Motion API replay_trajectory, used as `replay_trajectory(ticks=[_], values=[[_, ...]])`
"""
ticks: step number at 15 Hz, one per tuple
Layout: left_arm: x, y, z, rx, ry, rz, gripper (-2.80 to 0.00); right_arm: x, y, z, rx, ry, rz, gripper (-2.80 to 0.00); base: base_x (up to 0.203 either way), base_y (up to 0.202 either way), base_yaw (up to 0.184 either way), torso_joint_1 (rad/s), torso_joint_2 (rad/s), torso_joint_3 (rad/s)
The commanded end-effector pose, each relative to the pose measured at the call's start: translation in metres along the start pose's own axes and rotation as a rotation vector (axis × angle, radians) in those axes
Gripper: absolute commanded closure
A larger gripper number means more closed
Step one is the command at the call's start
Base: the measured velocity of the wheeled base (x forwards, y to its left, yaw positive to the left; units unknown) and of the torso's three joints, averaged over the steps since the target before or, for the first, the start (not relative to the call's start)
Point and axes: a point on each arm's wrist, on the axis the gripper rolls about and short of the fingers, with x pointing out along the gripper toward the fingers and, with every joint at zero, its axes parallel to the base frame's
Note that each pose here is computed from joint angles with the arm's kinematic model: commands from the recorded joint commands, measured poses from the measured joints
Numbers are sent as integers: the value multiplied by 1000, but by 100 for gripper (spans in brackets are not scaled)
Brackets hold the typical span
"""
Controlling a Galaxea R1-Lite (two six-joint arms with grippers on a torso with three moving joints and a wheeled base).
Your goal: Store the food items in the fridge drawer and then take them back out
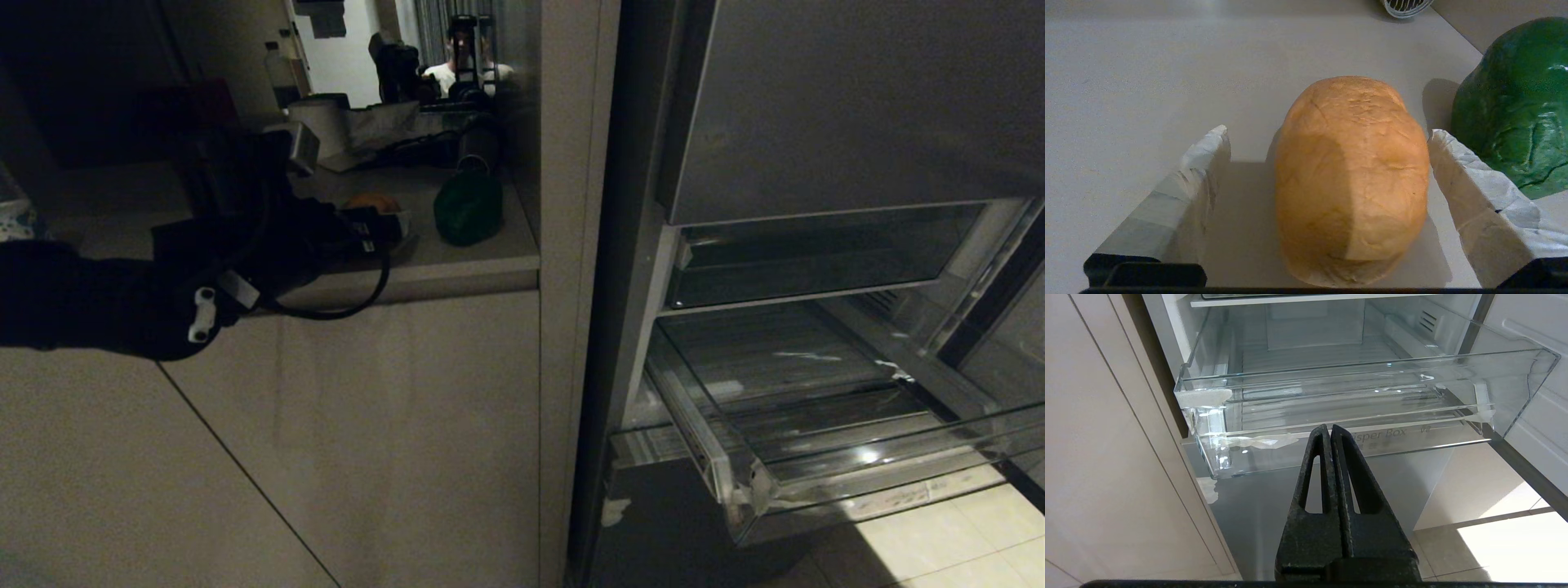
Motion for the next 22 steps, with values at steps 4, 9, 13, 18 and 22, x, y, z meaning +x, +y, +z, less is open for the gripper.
replay_trajectory(ticks=[4, 9, 13, 18, 22], values=[[1, 0, 0, -2, -1, 0, 0, 2, 0, -9, 0, 31, -1, 0, 0, 0, 0, 0, 0, 0], [-14, -2, 15, -9, -42, -14, 0, 2, 0, -9, 0, 32, 0, 0, 0, 0, 0, 0, 0, 0], [-98, -5, 74, -21, -206, -127, 0, 2, 0, -9, 0, 31, 0, 0, 0, 0, 0, 0, 0, 0], [-191, -31, 73, -19, -206, -501, 0, 2, 0, -9, 0, 31, -1, 0, 0, 0, 0, 0, 0, 0], [-187, -64, 29, -8, -35, -676, 0, 2, 0, -9, 0, 31, -1, 0, 0, 0, 0, 0, 0, 0]])
